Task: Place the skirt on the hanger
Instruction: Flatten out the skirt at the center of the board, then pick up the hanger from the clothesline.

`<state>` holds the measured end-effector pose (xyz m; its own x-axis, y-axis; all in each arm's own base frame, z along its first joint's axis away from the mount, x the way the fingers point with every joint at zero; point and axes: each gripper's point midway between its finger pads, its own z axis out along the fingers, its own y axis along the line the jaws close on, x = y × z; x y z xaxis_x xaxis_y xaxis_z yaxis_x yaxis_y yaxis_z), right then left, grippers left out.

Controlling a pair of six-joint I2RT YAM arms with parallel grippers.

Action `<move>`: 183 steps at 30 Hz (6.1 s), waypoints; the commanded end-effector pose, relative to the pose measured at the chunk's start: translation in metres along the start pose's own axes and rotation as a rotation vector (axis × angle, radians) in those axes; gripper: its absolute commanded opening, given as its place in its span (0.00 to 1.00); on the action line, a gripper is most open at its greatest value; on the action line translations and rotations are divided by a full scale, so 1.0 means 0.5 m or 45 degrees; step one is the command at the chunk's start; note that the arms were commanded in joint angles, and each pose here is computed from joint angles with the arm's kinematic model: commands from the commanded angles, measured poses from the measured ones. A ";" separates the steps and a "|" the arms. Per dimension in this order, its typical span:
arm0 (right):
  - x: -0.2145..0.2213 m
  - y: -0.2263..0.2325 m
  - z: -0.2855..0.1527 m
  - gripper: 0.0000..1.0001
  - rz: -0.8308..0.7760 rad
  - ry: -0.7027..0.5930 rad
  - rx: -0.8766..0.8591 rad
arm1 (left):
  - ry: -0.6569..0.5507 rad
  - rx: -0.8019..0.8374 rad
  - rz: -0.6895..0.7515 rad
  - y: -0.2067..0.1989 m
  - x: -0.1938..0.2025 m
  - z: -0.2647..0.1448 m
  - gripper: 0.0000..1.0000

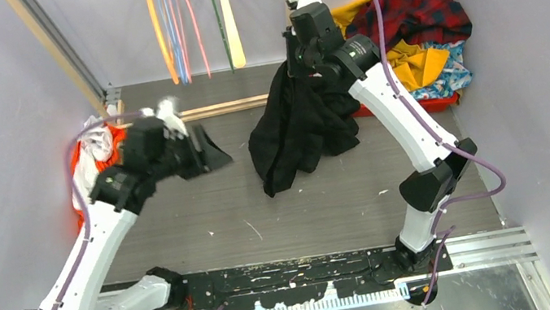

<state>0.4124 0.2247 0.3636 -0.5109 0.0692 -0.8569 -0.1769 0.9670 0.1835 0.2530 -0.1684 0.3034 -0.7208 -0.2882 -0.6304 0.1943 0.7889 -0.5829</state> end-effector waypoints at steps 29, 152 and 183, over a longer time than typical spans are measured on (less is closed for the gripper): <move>-0.011 0.005 -0.033 0.01 -0.005 -0.087 -0.075 | 0.145 -0.145 0.244 0.011 0.226 0.235 0.98; -0.247 0.397 -0.192 0.33 0.006 -0.603 -0.889 | 0.057 -0.245 -0.004 0.142 0.151 0.011 0.99; -0.217 0.198 -0.309 0.32 -0.079 -0.692 -0.512 | -0.531 -0.239 0.119 -0.023 -0.239 -0.098 0.99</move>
<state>0.2904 0.2691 0.5465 -0.0843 0.2728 -0.9584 -0.5989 0.7548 0.2676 0.3167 -0.1239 0.3973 -0.4298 -0.3429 -0.8353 0.0763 0.9080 -0.4120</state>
